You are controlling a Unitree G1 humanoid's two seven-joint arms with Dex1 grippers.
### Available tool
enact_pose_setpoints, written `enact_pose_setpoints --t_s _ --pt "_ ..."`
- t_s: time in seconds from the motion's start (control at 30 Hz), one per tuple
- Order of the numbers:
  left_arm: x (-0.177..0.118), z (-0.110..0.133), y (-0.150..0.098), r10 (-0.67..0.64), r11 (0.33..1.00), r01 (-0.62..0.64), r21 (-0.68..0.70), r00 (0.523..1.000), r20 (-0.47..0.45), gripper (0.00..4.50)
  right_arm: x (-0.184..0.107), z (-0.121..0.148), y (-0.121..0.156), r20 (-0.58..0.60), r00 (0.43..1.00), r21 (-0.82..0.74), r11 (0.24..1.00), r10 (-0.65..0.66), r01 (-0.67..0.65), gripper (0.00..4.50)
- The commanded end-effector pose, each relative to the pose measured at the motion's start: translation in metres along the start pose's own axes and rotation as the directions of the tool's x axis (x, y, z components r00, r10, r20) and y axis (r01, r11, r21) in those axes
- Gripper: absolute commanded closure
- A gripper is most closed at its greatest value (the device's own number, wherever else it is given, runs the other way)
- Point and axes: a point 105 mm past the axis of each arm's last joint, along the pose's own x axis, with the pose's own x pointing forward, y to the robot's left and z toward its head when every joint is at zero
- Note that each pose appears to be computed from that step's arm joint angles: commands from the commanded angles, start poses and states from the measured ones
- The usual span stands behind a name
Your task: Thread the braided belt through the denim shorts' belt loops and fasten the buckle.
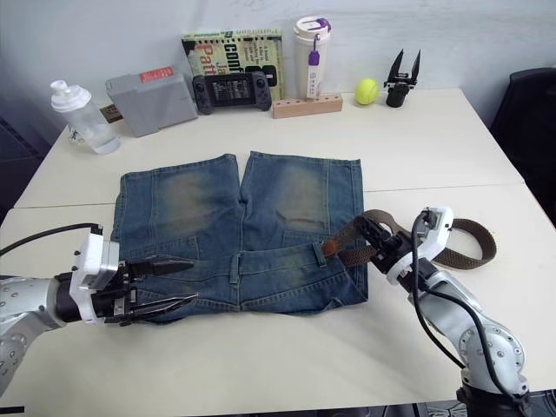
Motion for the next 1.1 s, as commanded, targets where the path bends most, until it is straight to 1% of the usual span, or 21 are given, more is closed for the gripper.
enact_pose_setpoints --t_s 0.03,0.1,0.33,0.5,0.6,0.73,0.83,0.9,0.97,1.1 --pt "0.015 0.013 -0.004 -0.014 1.000 0.013 0.021 0.996 0.086 1.43 0.000 0.004 0.004 0.004 1.000 -0.056 0.998 0.010 -0.009 4.50" --pt "0.022 0.014 -0.001 -0.001 0.999 -0.004 0.036 0.993 0.121 1.43 0.002 0.002 0.007 0.003 1.000 -0.062 0.998 0.016 -0.016 4.50" --pt "0.043 0.009 0.000 -0.038 0.998 0.030 0.059 0.989 0.139 1.43 0.011 -0.020 0.007 -0.040 0.999 -0.126 0.992 0.003 -0.008 4.50" --pt "0.050 0.010 0.005 -0.083 0.993 0.071 0.098 0.989 0.125 1.43 0.011 -0.018 0.005 -0.006 1.000 -0.189 0.982 -0.002 0.001 4.50" --pt "0.056 0.006 0.006 -0.113 0.983 0.099 0.155 0.990 0.088 1.43 0.012 -0.025 0.009 -0.035 0.999 -0.177 0.984 0.016 -0.022 4.50" --pt "0.075 0.000 0.009 -0.188 0.949 0.175 0.263 0.982 0.023 1.43 0.015 -0.059 0.014 -0.155 0.988 -0.135 0.990 0.004 -0.025 4.50" --pt "0.087 -0.002 0.012 -0.237 0.917 0.228 0.328 0.971 -0.013 1.43 0.018 -0.074 0.015 -0.208 0.978 -0.100 0.995 0.000 -0.022 4.50" --pt "0.101 -0.005 0.015 -0.270 0.884 0.267 0.383 0.962 -0.045 1.43 0.020 -0.086 0.012 -0.256 0.967 -0.054 0.998 -0.022 0.008 4.50" --pt "0.113 -0.006 0.016 -0.300 0.861 0.299 0.411 0.952 -0.063 1.43 0.022 -0.092 0.007 -0.275 0.960 -0.014 0.999 -0.044 0.042 4.50" --pt "0.125 -0.019 0.016 -0.346 0.817 0.364 0.446 0.930 -0.124 1.43 0.023 -0.088 -0.004 -0.271 0.959 0.021 0.995 -0.084 0.093 4.50"
